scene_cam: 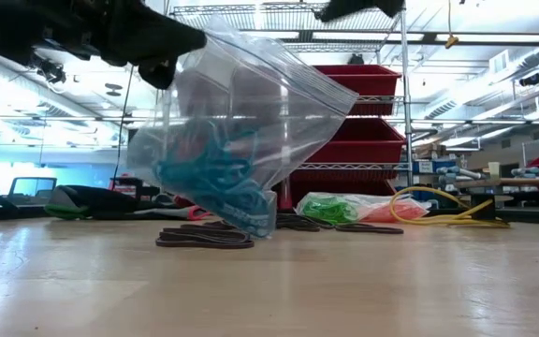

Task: Sort rubber bands
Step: Close the transparent zip bag

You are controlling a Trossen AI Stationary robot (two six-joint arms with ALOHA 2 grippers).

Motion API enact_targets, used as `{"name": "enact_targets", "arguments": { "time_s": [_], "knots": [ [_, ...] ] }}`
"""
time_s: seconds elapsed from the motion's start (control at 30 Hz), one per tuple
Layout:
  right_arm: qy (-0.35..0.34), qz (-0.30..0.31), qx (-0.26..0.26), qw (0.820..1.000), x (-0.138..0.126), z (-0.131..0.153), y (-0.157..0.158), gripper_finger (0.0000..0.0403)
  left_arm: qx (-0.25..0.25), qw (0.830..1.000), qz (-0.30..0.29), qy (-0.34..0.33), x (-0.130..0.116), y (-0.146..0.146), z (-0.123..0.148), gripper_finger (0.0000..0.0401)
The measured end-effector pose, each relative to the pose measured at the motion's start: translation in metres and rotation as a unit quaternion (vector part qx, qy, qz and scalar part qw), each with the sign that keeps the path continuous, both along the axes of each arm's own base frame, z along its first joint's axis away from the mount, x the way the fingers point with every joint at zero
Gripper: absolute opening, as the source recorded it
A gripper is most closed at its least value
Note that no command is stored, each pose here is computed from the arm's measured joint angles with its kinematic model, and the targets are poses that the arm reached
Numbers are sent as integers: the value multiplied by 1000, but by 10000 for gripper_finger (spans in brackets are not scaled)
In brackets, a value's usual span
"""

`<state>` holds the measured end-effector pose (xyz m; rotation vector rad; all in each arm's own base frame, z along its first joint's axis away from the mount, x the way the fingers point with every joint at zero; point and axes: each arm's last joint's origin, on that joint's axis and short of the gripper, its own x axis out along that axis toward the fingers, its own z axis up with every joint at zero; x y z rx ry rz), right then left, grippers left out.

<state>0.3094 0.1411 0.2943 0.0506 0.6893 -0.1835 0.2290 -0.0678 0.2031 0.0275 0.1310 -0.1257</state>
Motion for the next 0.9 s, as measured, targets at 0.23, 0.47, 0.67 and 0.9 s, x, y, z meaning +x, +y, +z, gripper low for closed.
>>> {"name": "enact_targets", "arguments": {
  "time_s": [0.23,0.47,0.67,0.9],
  "knots": [
    [74,-24,3,997,5,-29,3,159,7,1000,10,15,1,0,0,0],
    [124,-27,-16,992,14,-56,4,156,7,1000,16,15,1,1,0,0],
    [128,-46,-25,990,19,-61,-4,154,7,1000,14,16,1,-1,-1,0],
    [130,-46,-2,990,24,-63,-8,147,6,1000,14,12,1,-1,0,0]
  ]
}}
